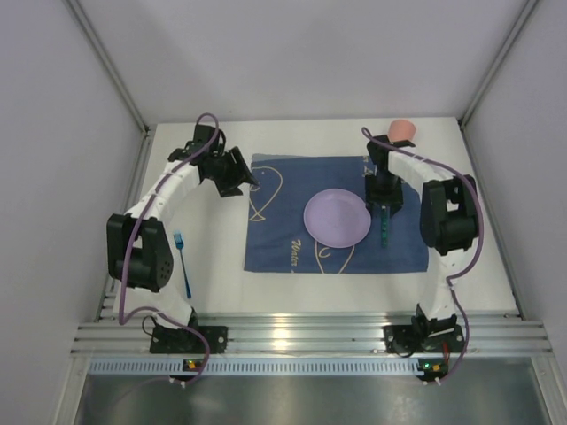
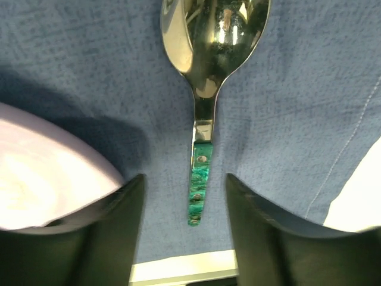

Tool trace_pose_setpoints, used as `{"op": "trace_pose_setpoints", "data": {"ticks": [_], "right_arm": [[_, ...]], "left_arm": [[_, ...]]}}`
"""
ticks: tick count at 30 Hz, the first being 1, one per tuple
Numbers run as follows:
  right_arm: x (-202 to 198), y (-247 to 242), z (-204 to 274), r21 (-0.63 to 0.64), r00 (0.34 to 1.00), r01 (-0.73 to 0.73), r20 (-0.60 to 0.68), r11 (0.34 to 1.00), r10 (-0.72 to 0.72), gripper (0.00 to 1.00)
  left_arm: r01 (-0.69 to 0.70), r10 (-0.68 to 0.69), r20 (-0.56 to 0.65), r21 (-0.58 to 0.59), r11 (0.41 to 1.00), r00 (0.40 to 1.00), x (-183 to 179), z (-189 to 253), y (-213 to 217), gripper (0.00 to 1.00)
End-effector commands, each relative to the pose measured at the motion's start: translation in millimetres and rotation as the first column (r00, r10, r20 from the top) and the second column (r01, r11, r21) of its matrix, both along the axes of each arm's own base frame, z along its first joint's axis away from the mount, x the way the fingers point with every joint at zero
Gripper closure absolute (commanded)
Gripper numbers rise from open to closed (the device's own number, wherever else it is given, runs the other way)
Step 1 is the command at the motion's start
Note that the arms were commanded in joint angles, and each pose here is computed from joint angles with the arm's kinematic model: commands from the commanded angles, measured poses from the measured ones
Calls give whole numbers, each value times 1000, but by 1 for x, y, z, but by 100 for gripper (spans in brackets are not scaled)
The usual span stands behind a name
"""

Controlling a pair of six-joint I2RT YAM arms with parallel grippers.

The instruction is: Set the dinner table for one person

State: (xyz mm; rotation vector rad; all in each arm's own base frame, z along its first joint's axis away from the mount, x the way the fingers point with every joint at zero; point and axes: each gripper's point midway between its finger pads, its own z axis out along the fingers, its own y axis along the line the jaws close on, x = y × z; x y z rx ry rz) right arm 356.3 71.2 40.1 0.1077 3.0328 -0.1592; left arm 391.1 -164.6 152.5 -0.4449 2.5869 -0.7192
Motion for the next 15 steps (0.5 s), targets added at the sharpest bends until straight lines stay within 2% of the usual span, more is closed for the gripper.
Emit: {"op": "trace_pose_setpoints", "data": {"ticks": [1,5,11,14,15], "right_arm": [[4,9,24,16,997,-18,80,1000,16,41],[14,8,58,29,986,2,169,1000,-7,31],[80,-14,138,124,920,78,373,989,-119,27],[127,-33,163,282,869,112,437,953,-232,26],[148,-56,167,336,836,161,454,928,-309,26]], "left_arm": [[-7,5,66,30,1000,998,-4,18,17,38],[-34,31,65,42,999,997,-7,17,25,38],[-36,36,23,4,999,999,-15,1,20,40],[-26,26,3,0,1000,1000,-19,-6,16,40],[-21,21,2,4,1000,1000,-19,-7,16,41]]}}
